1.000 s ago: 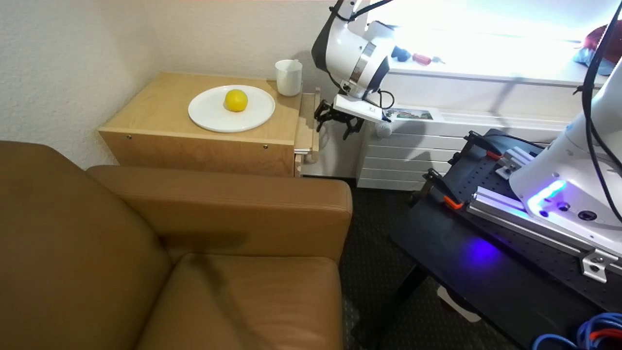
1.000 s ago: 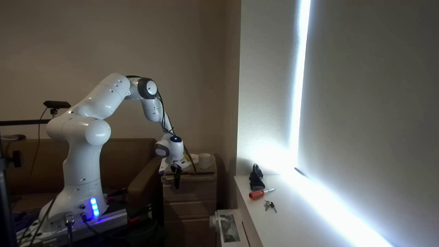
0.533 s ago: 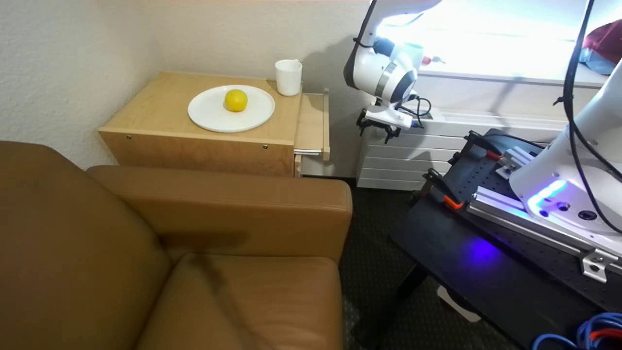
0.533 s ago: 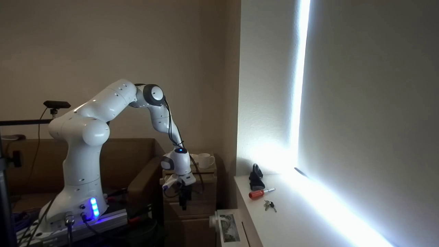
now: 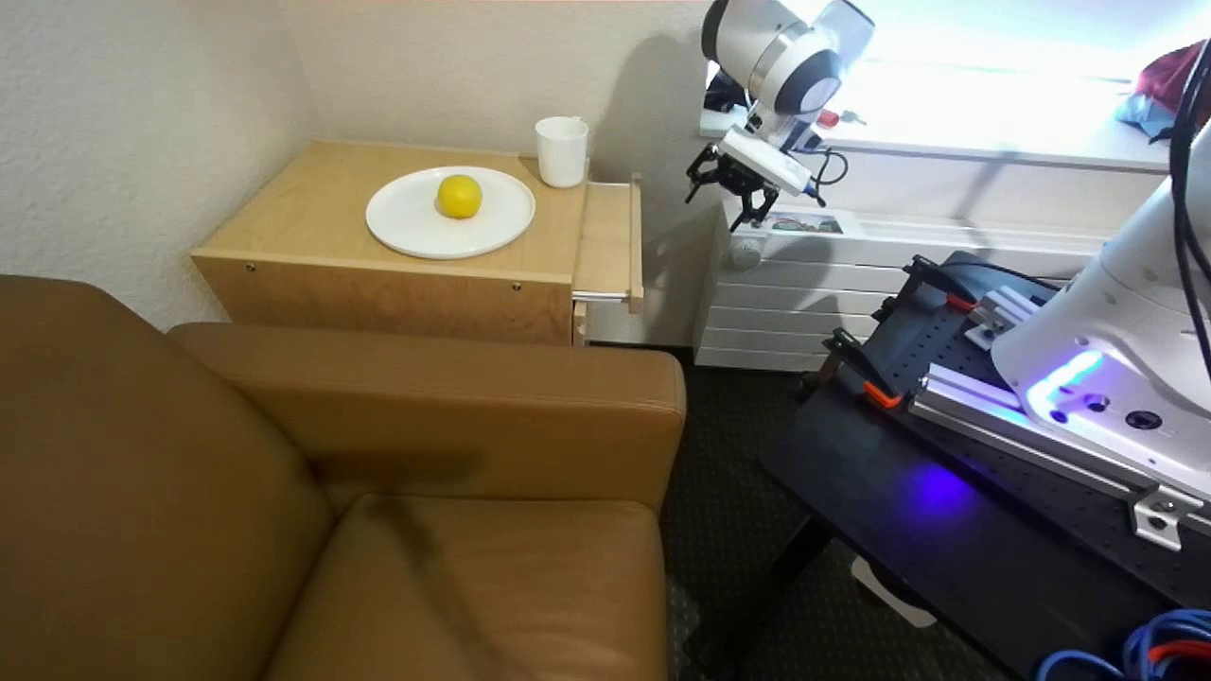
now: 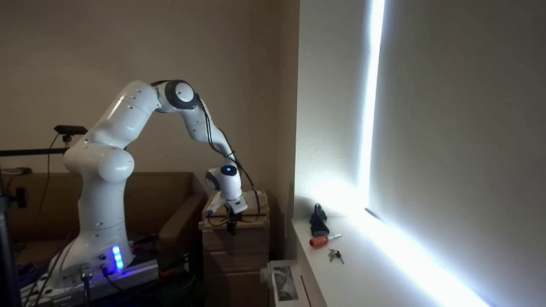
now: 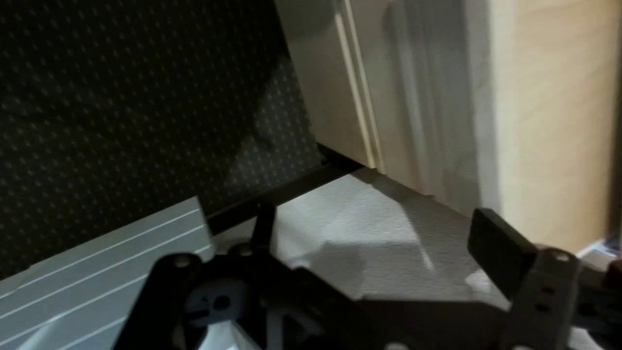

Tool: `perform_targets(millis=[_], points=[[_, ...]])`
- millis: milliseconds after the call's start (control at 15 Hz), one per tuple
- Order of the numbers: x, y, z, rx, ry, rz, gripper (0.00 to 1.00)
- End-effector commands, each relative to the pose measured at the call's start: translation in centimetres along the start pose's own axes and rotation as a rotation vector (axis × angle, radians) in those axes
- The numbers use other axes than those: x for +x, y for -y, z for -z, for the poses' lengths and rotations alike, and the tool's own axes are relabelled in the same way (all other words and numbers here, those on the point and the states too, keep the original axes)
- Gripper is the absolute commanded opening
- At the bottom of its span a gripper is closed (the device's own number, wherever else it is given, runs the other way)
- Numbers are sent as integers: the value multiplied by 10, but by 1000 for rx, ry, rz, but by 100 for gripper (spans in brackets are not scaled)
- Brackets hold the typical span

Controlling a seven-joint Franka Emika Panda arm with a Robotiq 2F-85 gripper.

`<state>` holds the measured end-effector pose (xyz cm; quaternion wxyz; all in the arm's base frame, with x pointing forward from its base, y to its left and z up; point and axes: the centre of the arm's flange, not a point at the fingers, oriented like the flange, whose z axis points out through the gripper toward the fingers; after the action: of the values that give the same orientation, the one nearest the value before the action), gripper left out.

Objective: Open the top drawer of the cabinet.

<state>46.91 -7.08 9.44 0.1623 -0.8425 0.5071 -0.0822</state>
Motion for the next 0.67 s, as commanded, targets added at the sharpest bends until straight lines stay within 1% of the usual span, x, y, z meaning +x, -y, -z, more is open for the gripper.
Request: perform_targets(millis=[0, 67, 133, 200, 267, 467, 600], points=[[-9, 8, 13, 32, 31, 25, 100], [-15, 13, 24, 52, 39, 31, 100], [-16, 16, 27, 58, 36, 33, 100], [-22, 20, 8, 59, 17, 47, 100], [-27, 24, -1, 64, 5, 58, 100], [-62, 43, -36, 95, 6, 129, 100], [-79, 49, -57, 80, -7, 171, 100]])
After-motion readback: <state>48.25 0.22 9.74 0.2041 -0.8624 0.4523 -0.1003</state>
